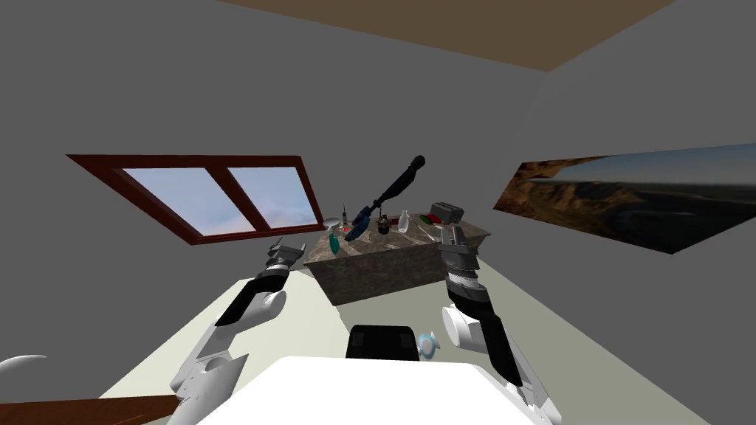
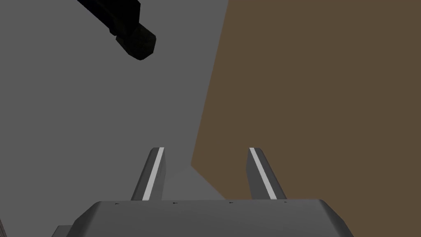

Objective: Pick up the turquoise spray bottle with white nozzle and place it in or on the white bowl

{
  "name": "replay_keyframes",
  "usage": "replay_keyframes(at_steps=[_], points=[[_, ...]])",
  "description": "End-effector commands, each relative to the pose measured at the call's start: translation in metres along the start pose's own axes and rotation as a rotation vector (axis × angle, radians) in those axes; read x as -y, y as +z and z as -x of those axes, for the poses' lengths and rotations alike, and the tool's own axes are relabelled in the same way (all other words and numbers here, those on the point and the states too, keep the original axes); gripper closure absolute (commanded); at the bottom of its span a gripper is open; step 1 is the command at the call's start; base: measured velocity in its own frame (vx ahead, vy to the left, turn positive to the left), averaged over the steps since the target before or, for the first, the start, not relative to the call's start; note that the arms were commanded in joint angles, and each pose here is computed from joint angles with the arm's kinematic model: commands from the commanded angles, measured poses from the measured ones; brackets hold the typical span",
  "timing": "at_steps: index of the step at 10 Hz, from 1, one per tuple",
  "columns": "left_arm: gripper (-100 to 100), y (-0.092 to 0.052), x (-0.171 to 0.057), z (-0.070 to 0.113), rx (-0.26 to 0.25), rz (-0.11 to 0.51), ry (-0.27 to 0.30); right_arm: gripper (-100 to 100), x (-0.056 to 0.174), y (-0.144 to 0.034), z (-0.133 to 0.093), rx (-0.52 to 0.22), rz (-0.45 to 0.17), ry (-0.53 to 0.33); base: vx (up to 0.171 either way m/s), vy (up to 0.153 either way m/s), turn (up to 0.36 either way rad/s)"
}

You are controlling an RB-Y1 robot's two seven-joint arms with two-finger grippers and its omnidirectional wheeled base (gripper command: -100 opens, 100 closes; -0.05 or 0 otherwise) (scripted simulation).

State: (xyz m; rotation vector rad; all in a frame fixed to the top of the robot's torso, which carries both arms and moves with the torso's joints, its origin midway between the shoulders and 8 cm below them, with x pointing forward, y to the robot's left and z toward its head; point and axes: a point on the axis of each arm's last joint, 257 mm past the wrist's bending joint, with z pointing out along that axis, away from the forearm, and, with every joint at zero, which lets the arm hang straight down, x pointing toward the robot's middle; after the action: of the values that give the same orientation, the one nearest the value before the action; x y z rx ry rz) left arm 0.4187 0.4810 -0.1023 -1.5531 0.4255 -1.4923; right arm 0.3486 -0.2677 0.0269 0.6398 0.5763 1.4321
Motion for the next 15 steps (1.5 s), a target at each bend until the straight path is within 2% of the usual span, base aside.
replay_keyframes(at_steps=[1, 2, 3, 4, 5, 6, 7, 8, 9, 10, 11, 12, 13, 14, 15], points=[[-100, 0.002, 0.004, 0.021, 0.053, 0.011, -0.065, 0, 0.0, 0.0, 0.0, 0.0, 0.0, 0.0, -0.012, -0.087, -0.125], [-100, 0.002, -0.001, 0.024, 0.068, 0.028, -0.065, 0, 0.0, 0.0, 0.0, 0.0, 0.0, 0.0, -0.013, -0.069, -0.043], [-100, 0.004, 0.003, 0.04, 0.107, 0.029, -0.122, 0, 0.0, 0.0, 0.0, 0.0, 0.0, 0.0, -0.018, -0.071, -0.098], [-100, 0.003, -0.003, 0.045, 0.127, 0.052, -0.123, 0, 0.0, 0.0, 0.0, 0.0, 0.0, 0.0, -0.014, -0.054, -0.054], [-100, 0.005, 0.0, 0.06, 0.165, 0.053, -0.181, 0, 0.0, 0.0, 0.0, 0.0, 0.0, 0.0, -0.009, -0.057, -0.111], [-100, 0.004, -0.005, 0.063, 0.182, 0.071, -0.182, 0, 0.0, 0.0, 0.0, 0.0, 0.0, 0.0, -0.002, -0.05, -0.043], [-100, 0.004, -0.004, 0.078, 0.223, 0.077, -0.241, 0, 0.0, 0.0, 0.0, 0.0, 0.0, 0.0, 0.001, -0.06, -0.088], [-100, 0.003, -0.007, 0.08, 0.234, 0.089, -0.242, 0, 0.0, 0.0, 0.0, 0.0, 0.0, 0.0, 0.004, -0.053, -0.048], [-100, 0.003, -0.004, 0.093, 0.267, 0.088, -0.299, 0, 0.0, 0.0, 0.0, 0.0, 0.0, 0.0, 0.015, -0.059, -0.082], [-100, 0.002, -0.009, 0.096, 0.283, 0.105, -0.3, 0, 0.0, 0.0, 0.0, 0.0, 0.0, 0.0, 0.009, -0.047, -0.049], [-100, 0.002, -0.006, 0.107, 0.313, 0.103, -0.357, 0, 0.0, 0.0, 0.0, 0.0, 0.0, 0.0, 0.01, -0.042, -0.081], [-100, 0.0, -0.012, 0.11, 0.329, 0.121, -0.358, 0, 0.0, 0.0, 0.0, 0.0, 0.0, 0.0, 0.013, -0.044, -0.052], [-100, -0.001, -0.01, 0.12, 0.358, 0.12, -0.413, 0, 0.0, 0.0, 0.0, 0.0, 0.0, 0.0, 0.011, -0.058, -0.086], [-100, -0.003, -0.015, 0.123, 0.373, 0.137, -0.415, 0, 0.0, 0.0, 0.0, 0.0, 0.0, 0.0, 0.011, -0.045, -0.044], [-100, -0.003, -0.013, 0.131, 0.398, 0.136, -0.467, 0, 0.0, 0.0, 0.0, 0.0, 0.0, 0.0, 0.016, -0.04, -0.067]])
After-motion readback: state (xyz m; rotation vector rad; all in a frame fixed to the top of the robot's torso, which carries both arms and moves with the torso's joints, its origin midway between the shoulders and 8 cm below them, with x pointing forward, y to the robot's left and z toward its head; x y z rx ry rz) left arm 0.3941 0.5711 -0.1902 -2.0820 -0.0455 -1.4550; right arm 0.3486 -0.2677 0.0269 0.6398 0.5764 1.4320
